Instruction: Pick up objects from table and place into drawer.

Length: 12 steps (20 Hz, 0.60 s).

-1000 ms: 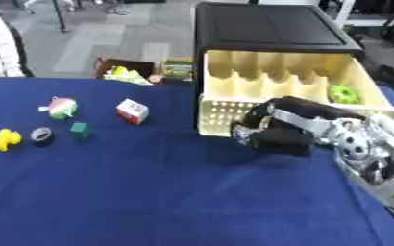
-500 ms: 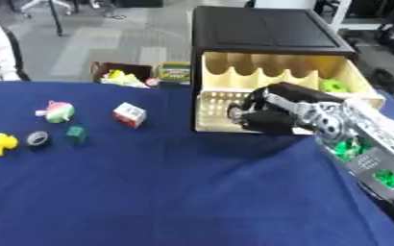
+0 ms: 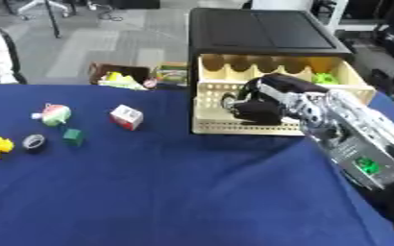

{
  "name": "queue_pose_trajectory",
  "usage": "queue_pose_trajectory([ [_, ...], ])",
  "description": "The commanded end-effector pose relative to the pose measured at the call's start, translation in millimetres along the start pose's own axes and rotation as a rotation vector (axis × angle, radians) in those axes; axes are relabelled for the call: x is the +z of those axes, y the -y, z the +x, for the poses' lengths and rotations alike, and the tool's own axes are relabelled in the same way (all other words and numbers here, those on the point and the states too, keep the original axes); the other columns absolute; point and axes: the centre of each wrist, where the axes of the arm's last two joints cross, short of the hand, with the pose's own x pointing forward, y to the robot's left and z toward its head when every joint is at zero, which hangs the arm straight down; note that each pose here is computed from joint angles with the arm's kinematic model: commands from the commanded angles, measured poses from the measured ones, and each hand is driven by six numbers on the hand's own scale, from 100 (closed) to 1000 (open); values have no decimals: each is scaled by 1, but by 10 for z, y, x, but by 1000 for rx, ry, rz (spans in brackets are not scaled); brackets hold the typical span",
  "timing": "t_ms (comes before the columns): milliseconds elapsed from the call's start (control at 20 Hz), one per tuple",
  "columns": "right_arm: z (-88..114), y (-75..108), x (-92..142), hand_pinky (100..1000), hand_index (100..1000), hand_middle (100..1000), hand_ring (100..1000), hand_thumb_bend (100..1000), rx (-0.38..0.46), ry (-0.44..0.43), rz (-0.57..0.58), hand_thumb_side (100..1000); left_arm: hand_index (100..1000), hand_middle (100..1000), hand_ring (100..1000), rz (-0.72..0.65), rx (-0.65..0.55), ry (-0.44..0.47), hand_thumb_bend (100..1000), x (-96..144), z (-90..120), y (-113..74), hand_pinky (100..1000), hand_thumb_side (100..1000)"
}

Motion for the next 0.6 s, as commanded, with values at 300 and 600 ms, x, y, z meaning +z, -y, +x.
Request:
queue_pose_trajectory([
  [300,155,286,-89,645,827,762,772,118,-181,-228,142,1000,762,560,524,6,4,26,100,-26,64,-32,420,787],
  [600,228,322,-257,655,829,767,778,120,-184,-265,100,1000,762,560,523,4,6,24,100,-23,62,-28,421,787],
])
